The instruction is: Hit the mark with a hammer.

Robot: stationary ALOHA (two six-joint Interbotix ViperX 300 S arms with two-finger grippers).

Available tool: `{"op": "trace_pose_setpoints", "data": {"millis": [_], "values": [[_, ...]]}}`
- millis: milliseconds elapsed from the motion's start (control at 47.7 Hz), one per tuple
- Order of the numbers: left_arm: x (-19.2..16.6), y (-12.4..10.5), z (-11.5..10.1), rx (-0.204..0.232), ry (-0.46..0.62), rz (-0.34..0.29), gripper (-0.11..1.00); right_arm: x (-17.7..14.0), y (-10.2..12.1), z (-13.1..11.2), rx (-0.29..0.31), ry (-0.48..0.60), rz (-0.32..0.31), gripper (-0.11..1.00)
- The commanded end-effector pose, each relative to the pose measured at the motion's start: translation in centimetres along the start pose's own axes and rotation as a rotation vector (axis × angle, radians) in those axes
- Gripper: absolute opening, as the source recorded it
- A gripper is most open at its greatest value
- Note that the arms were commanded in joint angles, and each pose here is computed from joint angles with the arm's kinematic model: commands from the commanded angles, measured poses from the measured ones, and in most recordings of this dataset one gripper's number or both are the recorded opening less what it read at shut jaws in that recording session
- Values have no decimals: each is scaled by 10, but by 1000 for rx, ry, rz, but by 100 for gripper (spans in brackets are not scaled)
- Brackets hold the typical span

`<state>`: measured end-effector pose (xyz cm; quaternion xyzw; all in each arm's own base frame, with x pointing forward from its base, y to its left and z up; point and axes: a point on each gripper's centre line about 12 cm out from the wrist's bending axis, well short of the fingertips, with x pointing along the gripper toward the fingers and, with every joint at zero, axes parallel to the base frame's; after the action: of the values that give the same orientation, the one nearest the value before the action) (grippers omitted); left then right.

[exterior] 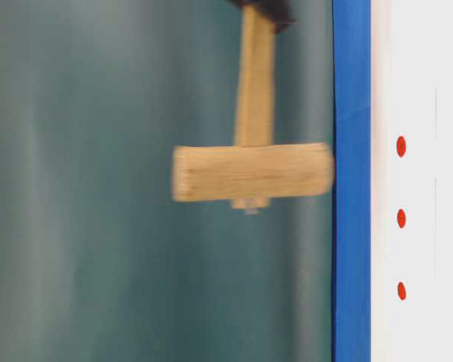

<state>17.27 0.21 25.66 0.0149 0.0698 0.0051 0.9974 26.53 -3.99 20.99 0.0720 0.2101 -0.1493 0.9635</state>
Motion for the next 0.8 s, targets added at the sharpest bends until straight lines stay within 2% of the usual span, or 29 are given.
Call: {"op": "trace_pose_setpoints", "data": {"millis": [0,440,776], "values": [[0,0,4,-2,-11,0,79,-6,3,20,0,-63,15,3],[1,0,4,-2,-9,0,79,-1,8,29,-9,-66,29,3],[1,0,3,-2,-2,0,79,29,23,50,-14,-39,68,3]]}}
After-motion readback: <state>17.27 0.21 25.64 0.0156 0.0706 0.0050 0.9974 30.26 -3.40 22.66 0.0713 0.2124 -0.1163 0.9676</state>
